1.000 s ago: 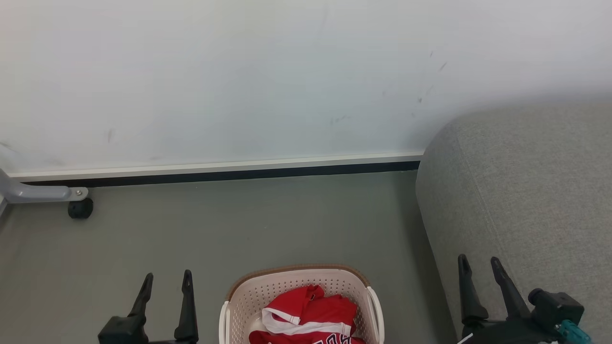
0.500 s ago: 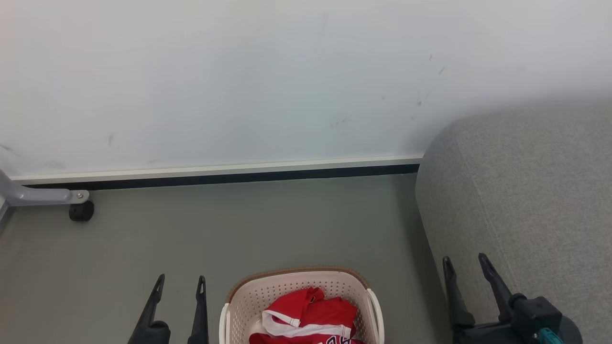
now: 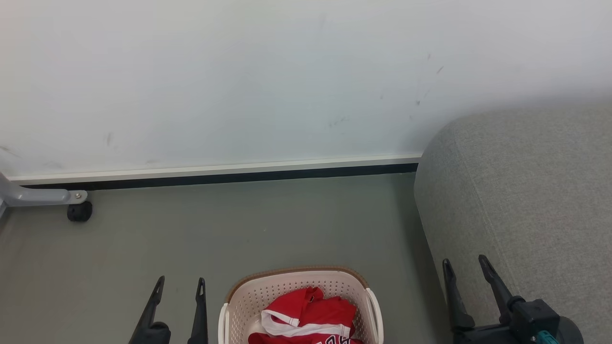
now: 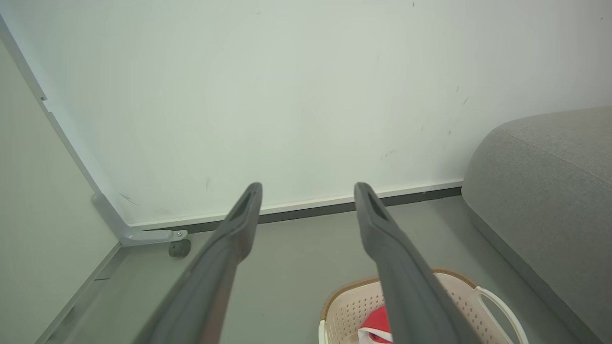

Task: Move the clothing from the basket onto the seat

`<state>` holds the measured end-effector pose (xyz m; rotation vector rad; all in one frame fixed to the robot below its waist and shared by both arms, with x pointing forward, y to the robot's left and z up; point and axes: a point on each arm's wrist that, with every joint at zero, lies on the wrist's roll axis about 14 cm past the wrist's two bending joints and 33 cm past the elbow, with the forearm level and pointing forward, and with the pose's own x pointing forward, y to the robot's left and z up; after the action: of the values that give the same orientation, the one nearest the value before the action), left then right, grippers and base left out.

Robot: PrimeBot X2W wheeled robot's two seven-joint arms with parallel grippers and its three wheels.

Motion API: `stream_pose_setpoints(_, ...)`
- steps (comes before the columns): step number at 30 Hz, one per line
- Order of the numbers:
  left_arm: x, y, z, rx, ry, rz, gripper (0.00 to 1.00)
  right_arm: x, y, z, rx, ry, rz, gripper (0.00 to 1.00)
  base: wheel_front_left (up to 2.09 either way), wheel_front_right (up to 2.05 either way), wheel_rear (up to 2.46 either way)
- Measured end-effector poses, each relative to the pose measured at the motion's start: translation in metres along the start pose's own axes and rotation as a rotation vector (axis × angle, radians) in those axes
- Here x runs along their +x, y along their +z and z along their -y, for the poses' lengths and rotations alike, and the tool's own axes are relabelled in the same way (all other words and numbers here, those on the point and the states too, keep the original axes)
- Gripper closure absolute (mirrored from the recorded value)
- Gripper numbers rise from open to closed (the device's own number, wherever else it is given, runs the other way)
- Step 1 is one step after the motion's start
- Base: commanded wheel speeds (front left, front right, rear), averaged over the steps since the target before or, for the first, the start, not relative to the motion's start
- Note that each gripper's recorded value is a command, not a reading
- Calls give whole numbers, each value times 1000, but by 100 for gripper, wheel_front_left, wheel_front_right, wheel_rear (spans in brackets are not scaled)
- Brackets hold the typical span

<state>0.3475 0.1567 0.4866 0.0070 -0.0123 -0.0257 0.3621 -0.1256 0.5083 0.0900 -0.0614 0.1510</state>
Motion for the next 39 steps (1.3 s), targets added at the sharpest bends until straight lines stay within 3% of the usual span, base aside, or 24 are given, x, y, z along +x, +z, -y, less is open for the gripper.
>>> stream_pose_setpoints(25, 3, -15, 2, 6, -12, -47, 0, 5, -5, 7, 11, -20, -11, 0, 0, 0, 0)
stream_pose_setpoints(39, 27, -71, 49, 10, -180, -207, 0, 26, -22, 32, -10, -63, -50, 0, 0, 0, 0)
